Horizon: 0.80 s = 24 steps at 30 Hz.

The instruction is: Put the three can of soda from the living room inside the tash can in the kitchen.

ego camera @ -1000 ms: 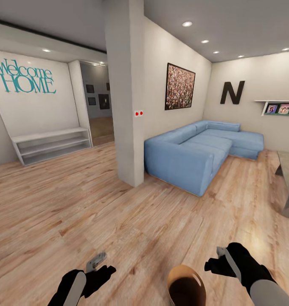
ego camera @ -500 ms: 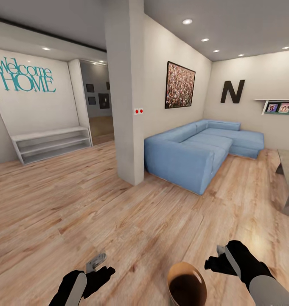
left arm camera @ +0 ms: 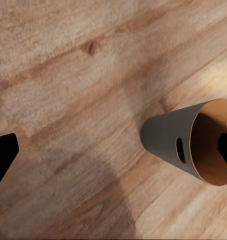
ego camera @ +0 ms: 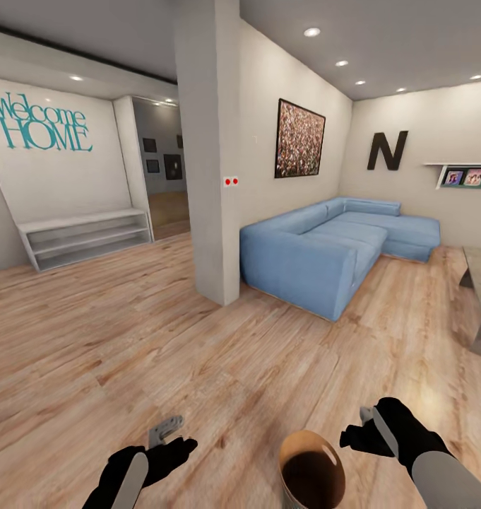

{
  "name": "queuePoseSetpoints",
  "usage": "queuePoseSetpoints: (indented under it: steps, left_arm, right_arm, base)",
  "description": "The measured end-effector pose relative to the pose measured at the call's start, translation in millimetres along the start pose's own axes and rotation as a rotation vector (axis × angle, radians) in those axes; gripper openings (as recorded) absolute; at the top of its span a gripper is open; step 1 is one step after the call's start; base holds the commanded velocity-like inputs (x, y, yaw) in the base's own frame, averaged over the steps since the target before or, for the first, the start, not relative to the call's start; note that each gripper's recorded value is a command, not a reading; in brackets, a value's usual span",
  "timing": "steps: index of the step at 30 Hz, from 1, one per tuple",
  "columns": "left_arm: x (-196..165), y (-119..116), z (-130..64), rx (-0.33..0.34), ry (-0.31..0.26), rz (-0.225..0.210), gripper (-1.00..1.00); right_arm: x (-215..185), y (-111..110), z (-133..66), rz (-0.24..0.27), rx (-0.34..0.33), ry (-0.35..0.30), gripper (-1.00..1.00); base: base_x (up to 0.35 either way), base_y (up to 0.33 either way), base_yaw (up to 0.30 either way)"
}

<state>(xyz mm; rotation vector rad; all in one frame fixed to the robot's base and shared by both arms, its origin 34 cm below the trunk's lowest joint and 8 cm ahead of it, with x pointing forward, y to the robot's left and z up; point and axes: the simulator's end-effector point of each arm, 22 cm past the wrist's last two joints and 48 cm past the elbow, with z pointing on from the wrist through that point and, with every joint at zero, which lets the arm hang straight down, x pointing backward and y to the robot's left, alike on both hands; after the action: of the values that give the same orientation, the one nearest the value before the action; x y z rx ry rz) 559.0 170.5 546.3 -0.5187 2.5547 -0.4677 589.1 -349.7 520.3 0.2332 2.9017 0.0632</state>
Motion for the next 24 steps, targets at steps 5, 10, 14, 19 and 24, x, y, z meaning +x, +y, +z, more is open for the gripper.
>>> queuePoseSetpoints:
  steps: [5,10,14,19,24]
  left_arm:
    - [8,6,8.8,-0.005,0.006,0.000,1.00]
    - [15,12,16.8,-0.007,0.008,0.000,1.00]
    - [19,16,23.0,-0.008,0.009,0.000,1.00]
    - [25,21,30.6,-0.008,0.009,0.000,1.00]
    - [30,26,38.2,-0.008,0.008,-0.001,1.00]
  right_arm:
    - [3,-1,9.2,0.000,0.000,-0.001,1.00]
    - [7,-2,18.6,0.000,0.001,-0.002,1.00]
    - [10,-3,26.2,0.000,0.001,-0.002,1.00]
    - [13,-3,35.5,-0.001,-0.001,-0.004,1.00]
    - [-1,5,35.5,0.004,-0.019,-0.033,1.00]
  base:
    - [0.000,0.000,0.000]
    - [0.000,0.000,0.000]
    - [0.000,0.000,0.000]
    - [0.000,0.000,0.000]
    - [0.000,0.000,0.000]
